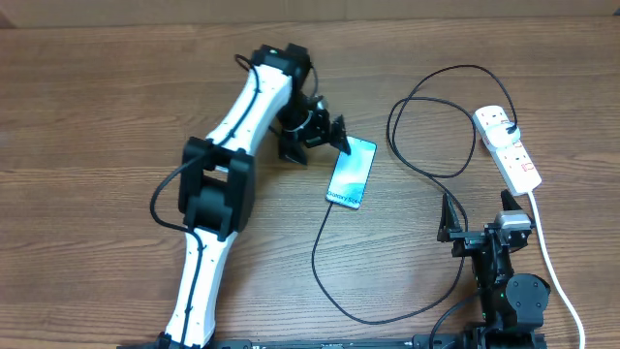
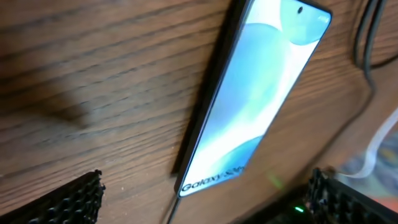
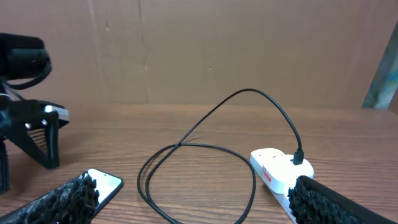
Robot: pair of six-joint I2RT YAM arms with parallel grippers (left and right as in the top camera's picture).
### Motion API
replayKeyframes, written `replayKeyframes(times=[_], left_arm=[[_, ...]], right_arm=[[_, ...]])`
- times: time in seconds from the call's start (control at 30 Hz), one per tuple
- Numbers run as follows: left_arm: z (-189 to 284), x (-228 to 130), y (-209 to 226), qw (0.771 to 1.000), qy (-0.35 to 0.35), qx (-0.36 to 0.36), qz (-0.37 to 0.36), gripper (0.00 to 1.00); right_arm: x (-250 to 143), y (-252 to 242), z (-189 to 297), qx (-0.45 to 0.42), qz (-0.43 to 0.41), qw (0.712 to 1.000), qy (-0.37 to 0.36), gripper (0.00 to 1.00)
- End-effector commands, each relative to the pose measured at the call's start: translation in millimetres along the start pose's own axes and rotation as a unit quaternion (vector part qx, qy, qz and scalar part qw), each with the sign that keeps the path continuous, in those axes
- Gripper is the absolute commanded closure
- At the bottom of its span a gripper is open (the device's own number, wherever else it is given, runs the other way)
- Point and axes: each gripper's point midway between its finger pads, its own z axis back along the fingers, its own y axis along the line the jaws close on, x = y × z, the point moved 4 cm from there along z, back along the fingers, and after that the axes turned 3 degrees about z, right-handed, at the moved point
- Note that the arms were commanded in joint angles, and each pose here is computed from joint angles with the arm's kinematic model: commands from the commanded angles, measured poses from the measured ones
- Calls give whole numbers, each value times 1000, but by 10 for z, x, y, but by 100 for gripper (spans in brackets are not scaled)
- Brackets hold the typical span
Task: Plug charger to phone and switch on socket
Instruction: 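Lift the phone with the left gripper and tilt it upright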
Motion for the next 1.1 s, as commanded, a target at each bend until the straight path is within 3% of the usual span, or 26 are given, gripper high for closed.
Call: replayKeyframes(times=[0.0, 0.2, 0.43, 0.73, 1.07], left_arm=[[156, 121, -83, 993, -72, 91, -34, 0], [251, 124, -421, 961, -159, 202, -98, 0], [-84, -55, -581, 929, -180, 300, -119, 0], [-297, -93, -593, 932, -187, 298, -83, 0], [-450, -93, -716, 939, -184, 271, -108, 0]], right_arm=[[-19, -4, -2, -3, -1, 1000, -2, 0], [-19, -4, -2, -3, -1, 1000, -2, 0], [-19, -4, -2, -3, -1, 1000, -2, 0], [-19, -4, -2, -3, -1, 1000, -2, 0], [-19, -4, -2, -3, -1, 1000, -2, 0]])
